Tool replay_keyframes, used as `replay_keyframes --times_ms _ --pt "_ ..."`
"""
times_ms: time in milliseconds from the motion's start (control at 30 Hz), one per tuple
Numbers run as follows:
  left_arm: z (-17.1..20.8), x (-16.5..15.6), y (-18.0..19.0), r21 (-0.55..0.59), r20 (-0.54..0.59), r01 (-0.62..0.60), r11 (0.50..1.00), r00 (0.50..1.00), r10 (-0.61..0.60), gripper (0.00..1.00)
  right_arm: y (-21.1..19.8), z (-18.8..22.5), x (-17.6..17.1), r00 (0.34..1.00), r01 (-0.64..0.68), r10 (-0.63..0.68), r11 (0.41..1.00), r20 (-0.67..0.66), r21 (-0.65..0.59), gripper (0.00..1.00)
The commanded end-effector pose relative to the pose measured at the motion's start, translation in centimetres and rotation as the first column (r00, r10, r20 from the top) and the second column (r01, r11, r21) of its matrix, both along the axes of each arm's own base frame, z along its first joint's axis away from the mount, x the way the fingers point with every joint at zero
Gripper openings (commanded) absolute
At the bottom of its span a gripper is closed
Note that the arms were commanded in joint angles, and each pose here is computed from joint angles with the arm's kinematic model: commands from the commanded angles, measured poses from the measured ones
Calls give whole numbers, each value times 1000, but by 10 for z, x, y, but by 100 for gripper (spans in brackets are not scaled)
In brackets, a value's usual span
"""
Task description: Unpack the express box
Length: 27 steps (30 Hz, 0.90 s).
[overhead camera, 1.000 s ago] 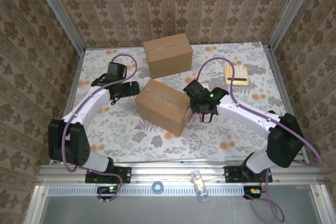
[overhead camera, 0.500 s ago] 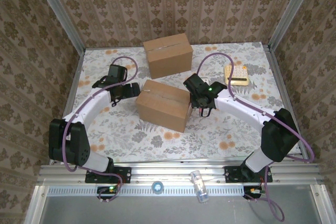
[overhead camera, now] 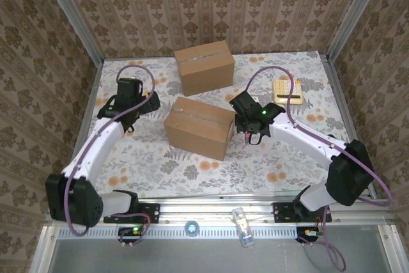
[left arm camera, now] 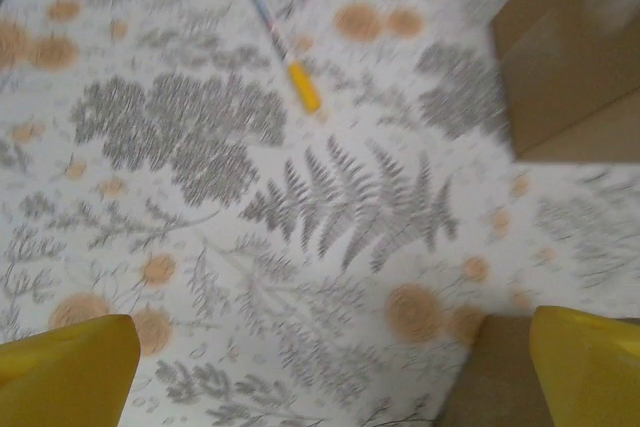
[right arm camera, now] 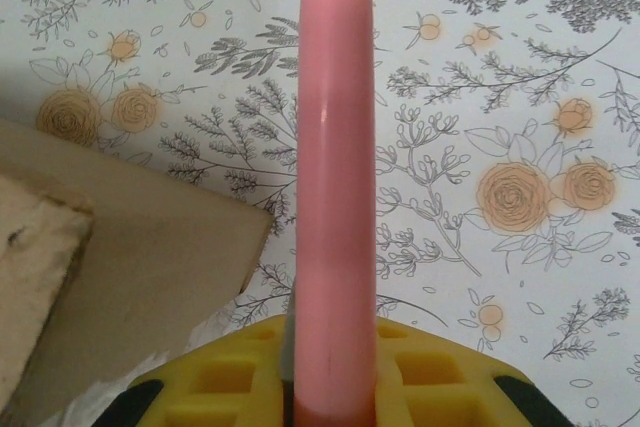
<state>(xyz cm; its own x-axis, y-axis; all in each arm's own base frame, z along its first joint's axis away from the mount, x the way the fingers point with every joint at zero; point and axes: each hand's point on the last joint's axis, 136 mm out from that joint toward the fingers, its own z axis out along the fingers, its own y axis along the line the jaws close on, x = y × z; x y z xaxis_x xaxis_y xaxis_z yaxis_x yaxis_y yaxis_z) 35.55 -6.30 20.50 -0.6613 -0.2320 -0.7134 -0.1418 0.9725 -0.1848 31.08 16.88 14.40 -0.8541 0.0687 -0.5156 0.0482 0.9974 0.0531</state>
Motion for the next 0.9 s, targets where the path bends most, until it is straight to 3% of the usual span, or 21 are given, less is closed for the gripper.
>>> replay_keyframes --times_ms 0,133,300,567,867 --pt "26 -3 -28 -104 134 148 983 982 -133 100 -7 10 -5 1000 19 -19 999 15 30 0" --pt "50 -12 -66 -165 242 355 920 919 -312 100 -10 18 -8 999 17 -19 998 31 64 0" --pt "49 -12 -91 -119 273 444 888 875 -401 100 -10 23 -13 999 11 -15 995 40 98 0" --pt "22 1 -111 -57 209 451 891 878 -431 100 -15 27 -19 999 14 -19 994 47 107 0" --pt "-6 1 -127 -117 183 466 877 878 -442 100 -16 27 -20 999 14 -19 994 45 113 0"
